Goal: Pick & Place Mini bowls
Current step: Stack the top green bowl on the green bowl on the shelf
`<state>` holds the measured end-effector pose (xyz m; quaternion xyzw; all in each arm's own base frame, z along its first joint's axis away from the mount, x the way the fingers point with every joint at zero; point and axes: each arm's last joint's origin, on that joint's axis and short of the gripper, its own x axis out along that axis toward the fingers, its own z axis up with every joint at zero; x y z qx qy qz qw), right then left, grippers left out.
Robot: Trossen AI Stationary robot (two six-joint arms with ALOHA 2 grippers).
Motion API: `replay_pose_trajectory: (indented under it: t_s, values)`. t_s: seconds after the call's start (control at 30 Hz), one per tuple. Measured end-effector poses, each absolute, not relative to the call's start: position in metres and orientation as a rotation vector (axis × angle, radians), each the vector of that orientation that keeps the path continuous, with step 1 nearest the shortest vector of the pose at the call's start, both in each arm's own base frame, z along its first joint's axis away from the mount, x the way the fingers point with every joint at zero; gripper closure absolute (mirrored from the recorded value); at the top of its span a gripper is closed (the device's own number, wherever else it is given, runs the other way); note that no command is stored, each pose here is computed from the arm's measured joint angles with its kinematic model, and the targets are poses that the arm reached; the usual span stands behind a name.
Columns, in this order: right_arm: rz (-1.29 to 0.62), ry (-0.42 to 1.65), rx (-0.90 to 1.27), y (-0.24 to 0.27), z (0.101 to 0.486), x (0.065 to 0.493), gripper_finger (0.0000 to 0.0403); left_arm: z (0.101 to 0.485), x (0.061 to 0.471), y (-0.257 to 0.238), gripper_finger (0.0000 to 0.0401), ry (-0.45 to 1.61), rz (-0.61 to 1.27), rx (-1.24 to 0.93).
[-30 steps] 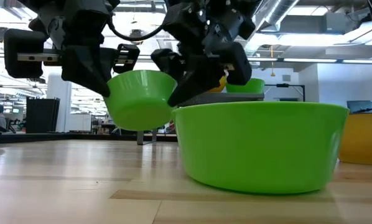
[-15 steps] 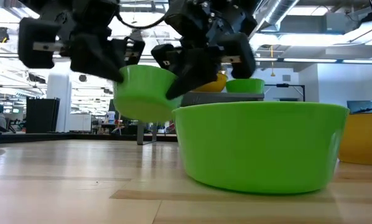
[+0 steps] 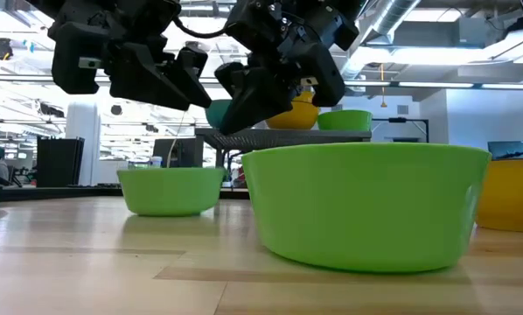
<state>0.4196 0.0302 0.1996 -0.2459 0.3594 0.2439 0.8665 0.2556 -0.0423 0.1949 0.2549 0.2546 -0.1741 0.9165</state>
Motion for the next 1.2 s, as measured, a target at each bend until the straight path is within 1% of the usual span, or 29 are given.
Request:
replay_pose_trajectory:
  t_s: [0.1,0.17,0.27,0.33,0.4,0.43,0.57,0.7,0.8,0.9,1.0,1.1,1.2]
  values:
    - [0.489,0.756,-0.532,0.03,0.197,0.421,0.0387,0.198,0.254,-0.042,0.0232,0.511,-0.355,0.523]
    - [0.503,0.76,-0.538,0.031,0.192,0.422,0.0375,0.201,0.253,-0.042,0.0235,0.501,-0.351,0.523]
    - [0.509,0.728,-0.546,0.033,0.192,0.425,0.0347,0.208,0.249,-0.041,0.0238,0.473,-0.337,0.525]
    - [0.503,0.71,-0.558,0.034,0.187,0.43,0.0326,0.214,0.247,-0.041,0.0238,0.448,-0.331,0.525]
    - [0.505,0.734,-0.568,0.034,0.176,0.431,0.0305,0.22,0.244,-0.04,0.0238,0.426,-0.326,0.525]
    - [0.499,0.709,-0.575,0.034,0.173,0.435,0.0294,0.223,0.242,-0.04,0.0238,0.412,-0.322,0.524]
    - [0.517,0.714,-0.608,0.033,0.168,0.436,0.0257,0.231,0.236,-0.039,0.0238,0.383,-0.311,0.506]
    - [0.551,0.737,-0.597,0.034,0.163,0.434,0.0231,0.231,0.231,-0.038,0.0238,0.379,-0.304,0.481]
    - [0.582,0.758,-0.579,0.035,0.156,0.434,0.0221,0.23,0.23,-0.038,0.0238,0.379,-0.303,0.479]
    - [0.578,0.782,-0.587,0.034,0.14,0.437,0.0219,0.231,0.229,-0.038,0.0238,0.375,-0.3,0.48]
    - [0.558,0.779,-0.62,0.033,0.134,0.44,0.0232,0.231,0.229,-0.038,0.0238,0.379,-0.299,0.477]
    - [0.563,0.814,-0.642,0.032,0.128,0.439,0.0268,0.231,0.229,-0.038,0.0238,0.378,-0.298,0.477]
    - [0.562,0.807,-0.645,0.033,0.131,0.439,0.032,0.231,0.229,-0.038,0.0238,0.376,-0.297,0.477]
